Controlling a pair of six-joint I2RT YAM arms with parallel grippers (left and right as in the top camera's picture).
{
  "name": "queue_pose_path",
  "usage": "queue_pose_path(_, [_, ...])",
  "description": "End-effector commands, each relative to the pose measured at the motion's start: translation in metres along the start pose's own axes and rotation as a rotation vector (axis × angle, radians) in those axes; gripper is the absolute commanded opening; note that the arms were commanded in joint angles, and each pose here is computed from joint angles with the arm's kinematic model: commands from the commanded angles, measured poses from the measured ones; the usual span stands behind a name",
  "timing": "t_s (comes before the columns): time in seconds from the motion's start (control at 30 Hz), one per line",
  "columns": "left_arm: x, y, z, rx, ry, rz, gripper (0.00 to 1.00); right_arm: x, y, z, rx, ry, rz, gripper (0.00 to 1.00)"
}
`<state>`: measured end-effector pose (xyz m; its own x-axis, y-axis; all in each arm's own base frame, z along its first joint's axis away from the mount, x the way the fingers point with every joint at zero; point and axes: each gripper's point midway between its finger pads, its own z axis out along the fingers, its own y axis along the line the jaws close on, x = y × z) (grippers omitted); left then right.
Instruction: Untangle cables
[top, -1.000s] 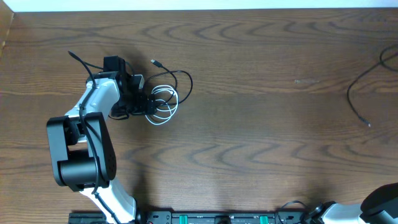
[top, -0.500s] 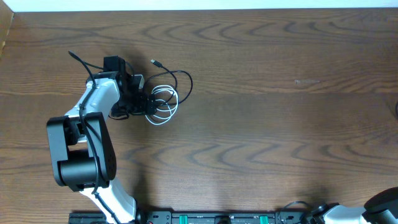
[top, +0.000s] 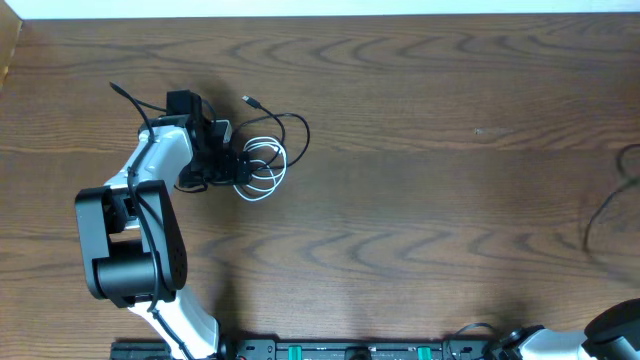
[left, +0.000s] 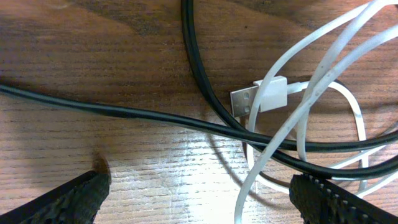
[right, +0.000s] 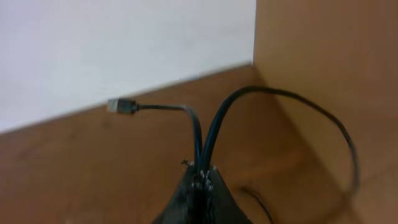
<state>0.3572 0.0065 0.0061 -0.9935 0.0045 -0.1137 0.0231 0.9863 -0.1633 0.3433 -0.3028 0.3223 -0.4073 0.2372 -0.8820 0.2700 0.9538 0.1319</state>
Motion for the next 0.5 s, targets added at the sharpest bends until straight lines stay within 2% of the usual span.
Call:
queue_pose_path(0.0, [0.005, 0.0, 0.005, 0.007, 0.02, -0.017, 0.99, 0.022, -0.017, 0.006, 0.08, 0.091, -0.051, 0.01])
queue_pose_path(0.17, [0.005, 0.0, 0.005, 0.006, 0.02, -0.017, 0.98, 0.057, -0.042, 0.014, 0.185, 0.227, 0.0, 0.01])
queue_pose_path(0.27, [0.005, 0.0, 0.005, 0.006, 0.02, -0.017, 0.98, 0.069, -0.051, 0.019, 0.214, 0.267, 0.012, 0.11])
queue_pose_path(0.3, [0.004, 0.0, 0.005, 0.007, 0.02, -0.017, 0.98, 0.073, -0.055, 0.021, 0.223, 0.279, 0.017, 0.23])
queue_pose_path(0.33, [0.005, 0.0, 0.005, 0.006, 0.02, -0.017, 0.98, 0.078, -0.059, 0.024, 0.237, 0.297, 0.022, 0.44])
queue_pose_path(0.37, [0.004, 0.0, 0.005, 0.006, 0.02, -0.017, 0.98, 0.081, -0.061, 0.025, 0.243, 0.306, 0.024, 0.52])
queue_pose_path(0.43, [0.005, 0.0, 0.005, 0.006, 0.02, -0.017, 0.98, 0.09, -0.064, 0.029, 0.245, 0.333, 0.037, 0.84])
queue_pose_path(0.47, [0.004, 0.0, 0.005, 0.006, 0.02, -0.017, 0.98, 0.093, -0.064, 0.03, 0.242, 0.341, 0.041, 0.88])
